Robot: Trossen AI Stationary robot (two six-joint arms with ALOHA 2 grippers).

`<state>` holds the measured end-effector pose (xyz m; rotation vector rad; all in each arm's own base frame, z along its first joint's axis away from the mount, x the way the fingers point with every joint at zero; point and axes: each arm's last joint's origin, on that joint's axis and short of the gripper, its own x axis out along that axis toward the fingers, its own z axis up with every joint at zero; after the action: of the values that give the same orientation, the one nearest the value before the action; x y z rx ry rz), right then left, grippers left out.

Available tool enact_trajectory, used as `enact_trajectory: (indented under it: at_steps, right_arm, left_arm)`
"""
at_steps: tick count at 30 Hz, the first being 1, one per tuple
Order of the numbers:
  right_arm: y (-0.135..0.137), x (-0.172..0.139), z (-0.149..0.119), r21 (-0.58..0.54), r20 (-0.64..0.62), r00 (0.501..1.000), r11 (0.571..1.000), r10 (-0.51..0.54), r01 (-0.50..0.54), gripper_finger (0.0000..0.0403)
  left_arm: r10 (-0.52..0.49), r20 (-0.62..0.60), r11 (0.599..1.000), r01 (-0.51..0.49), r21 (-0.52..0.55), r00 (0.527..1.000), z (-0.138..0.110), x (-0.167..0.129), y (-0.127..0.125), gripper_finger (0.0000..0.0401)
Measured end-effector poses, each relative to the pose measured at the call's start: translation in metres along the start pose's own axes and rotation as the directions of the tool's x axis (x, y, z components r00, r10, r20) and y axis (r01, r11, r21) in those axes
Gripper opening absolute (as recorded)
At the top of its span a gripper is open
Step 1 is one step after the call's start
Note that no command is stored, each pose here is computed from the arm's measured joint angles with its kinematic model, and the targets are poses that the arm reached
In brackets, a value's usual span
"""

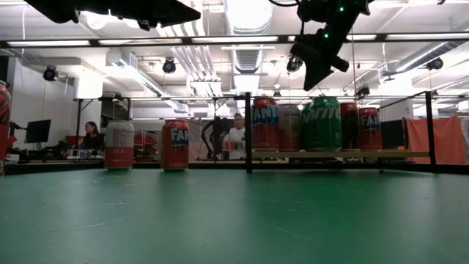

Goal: Place canned beverage on shelf
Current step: Adjust the green soda cans on the shelf

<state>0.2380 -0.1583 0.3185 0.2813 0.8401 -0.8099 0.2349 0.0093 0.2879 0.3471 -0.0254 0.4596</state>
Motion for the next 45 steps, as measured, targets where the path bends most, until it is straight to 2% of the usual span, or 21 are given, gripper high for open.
enact_trajectory:
  at_steps: [16, 45]
  right_arm:
    - [0.002, 0.021, -0.018, 0.004, -0.017, 1.000, 1.000, -0.010, 0.010, 0.0009]
    - [0.001, 0.020, -0.020, 0.009, -0.039, 0.998, 0.999, -0.047, 0.047, 0.0009]
  left_arm:
    - [-0.001, 0.001, 1.000, 0.001, 0.003, 1.000, 0.002, 0.000, 0.000, 0.0001]
    - [-0.004, 0.001, 1.000, 0.004, -0.002, 1.000, 0.005, 0.000, 0.001, 0.0001]
